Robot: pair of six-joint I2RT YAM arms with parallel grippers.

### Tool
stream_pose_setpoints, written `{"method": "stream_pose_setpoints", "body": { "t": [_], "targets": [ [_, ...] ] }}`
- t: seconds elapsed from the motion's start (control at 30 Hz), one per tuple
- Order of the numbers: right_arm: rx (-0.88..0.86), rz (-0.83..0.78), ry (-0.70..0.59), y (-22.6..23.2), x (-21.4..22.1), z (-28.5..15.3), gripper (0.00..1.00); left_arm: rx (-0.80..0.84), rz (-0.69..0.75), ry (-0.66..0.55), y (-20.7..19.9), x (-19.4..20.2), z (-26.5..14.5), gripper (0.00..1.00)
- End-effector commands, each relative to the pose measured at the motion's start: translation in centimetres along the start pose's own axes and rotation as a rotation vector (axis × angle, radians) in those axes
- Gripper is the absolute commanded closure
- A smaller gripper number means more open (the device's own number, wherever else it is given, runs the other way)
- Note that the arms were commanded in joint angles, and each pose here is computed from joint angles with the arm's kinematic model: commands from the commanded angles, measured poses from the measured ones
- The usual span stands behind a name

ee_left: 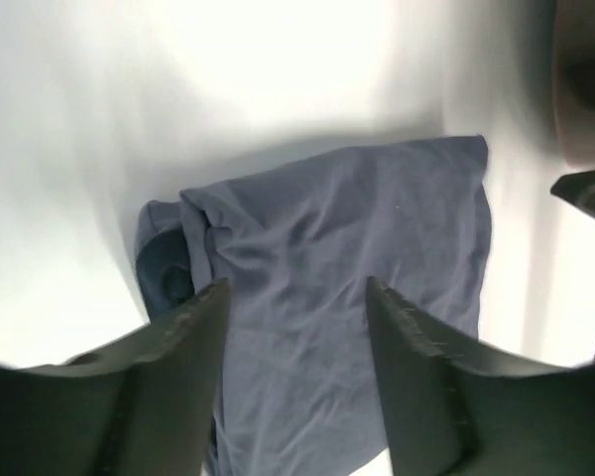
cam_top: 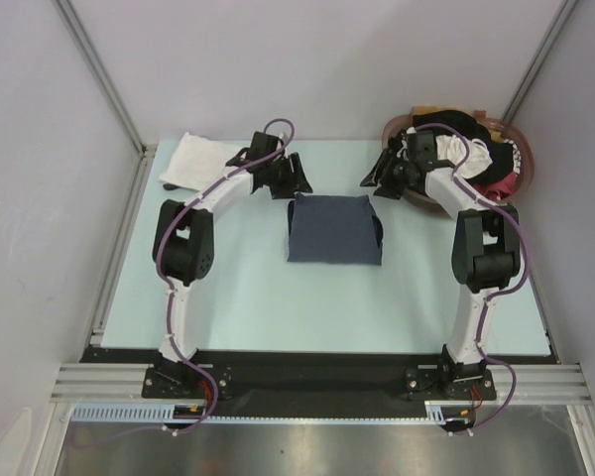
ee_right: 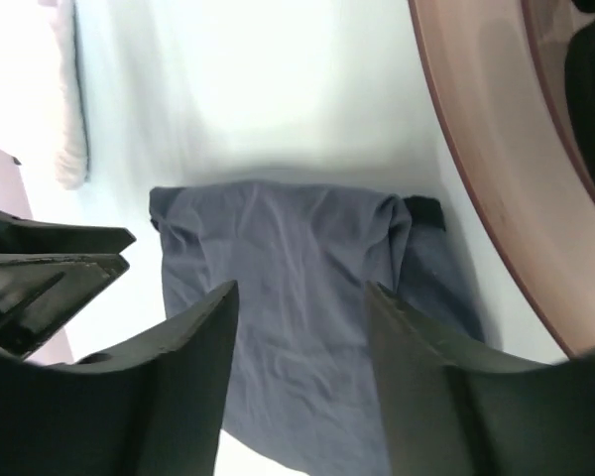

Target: Fold and stack the tank tops

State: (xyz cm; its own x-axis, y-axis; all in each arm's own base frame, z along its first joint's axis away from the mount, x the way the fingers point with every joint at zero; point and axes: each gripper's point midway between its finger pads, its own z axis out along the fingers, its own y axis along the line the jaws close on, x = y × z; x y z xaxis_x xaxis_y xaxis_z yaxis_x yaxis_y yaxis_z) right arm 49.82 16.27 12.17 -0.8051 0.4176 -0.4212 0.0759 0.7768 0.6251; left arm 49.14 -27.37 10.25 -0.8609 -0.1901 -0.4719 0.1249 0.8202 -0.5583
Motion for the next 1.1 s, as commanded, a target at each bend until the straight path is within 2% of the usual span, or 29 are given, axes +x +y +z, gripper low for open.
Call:
{"method": "stream_pose_setpoints", "body": {
  "t": [0.0, 0.07, 0.1, 0.13, 0.17, 0.33, 0.37, 0.43, 0.47, 0.5, 0.57, 0.73, 0.83, 0.9, 1.0, 1.07],
  "targets": [
    [-0.032, -0.039, -0.08, 1.0, -1.7, -0.8, 0.39, -0.022, 0.035, -0.106, -0.3, -2.5, -1.8, 0.33],
    [-0.03, -0.062, -0.106, 1.5, -1.9, -2.2, 0.38, -0.048, 0.061, -0.187, -0.8, -3.7, -4.3, 0.24],
    [-0.027, -0.066, -0.103, 1.3, -1.4, -2.7, 0.39, -0.059, 0.071, -0.193, -0.5, -3.1, -4.7, 0.23],
    [-0.034, -0.072, -0.103, 1.3, -1.0, -3.0, 0.42, -0.066, 0.078, -0.209, -0.5, -3.2, -5.3, 0.23],
    [-0.052, -0.084, -0.124, 2.1, -1.1, -4.2, 0.52, -0.066, 0.094, -0.239, -1.4, -3.4, -6.7, 0.23],
    [-0.14, -0.087, -0.079, 3.0, 1.7, -4.1, 0.68, -0.054, 0.123, -0.222, -3.2, -0.3, -7.5, 0.26],
    [-0.144, -0.062, -0.055, 2.6, 2.9, -3.8, 0.73, 0.009, 0.144, -0.268, -5.5, -0.5, -8.2, 0.27],
    [-0.205, -0.069, -0.07, 3.9, 3.4, -3.5, 0.76, 0.107, 0.124, -0.243, -7.0, 2.1, -7.5, 0.28],
    [-0.249, -0.048, -0.02, 3.9, 5.2, -3.2, 0.78, 0.178, 0.116, -0.288, -8.4, 1.5, -7.8, 0.29],
    [-0.336, -0.012, -0.057, 5.5, 4.4, -3.3, 0.81, 0.199, 0.092, -0.269, -8.0, 2.7, -7.0, 0.31],
    [-0.418, 0.037, -0.016, 6.2, 5.9, -2.6, 0.9, 0.284, 0.044, -0.242, -9.0, 3.5, -5.9, 0.35],
    [-0.394, 0.074, -0.025, 5.7, 8.8, -0.2, 0.99, 0.281, -0.038, -0.173, -7.4, 6.3, -2.9, 0.38],
    [-0.359, 0.159, -0.055, 3.1, 10.1, 0.7, 1.0, 0.223, -0.098, -0.153, -4.8, 8.1, -0.9, 0.38],
    [-0.327, 0.195, -0.093, 1.0, 9.8, 1.2, 1.0, 0.141, -0.145, -0.152, -1.6, 9.3, 0.4, 0.38],
    [-0.204, 0.257, -0.088, -3.4, 10.7, 2.2, 1.0, 0.144, -0.259, -0.128, 1.3, 9.9, 0.9, 0.43],
    [-0.15, 0.281, -0.089, -5.2, 10.8, 2.5, 1.0, 0.077, -0.295, -0.131, 3.3, 9.8, 0.7, 0.43]
  ]
}}
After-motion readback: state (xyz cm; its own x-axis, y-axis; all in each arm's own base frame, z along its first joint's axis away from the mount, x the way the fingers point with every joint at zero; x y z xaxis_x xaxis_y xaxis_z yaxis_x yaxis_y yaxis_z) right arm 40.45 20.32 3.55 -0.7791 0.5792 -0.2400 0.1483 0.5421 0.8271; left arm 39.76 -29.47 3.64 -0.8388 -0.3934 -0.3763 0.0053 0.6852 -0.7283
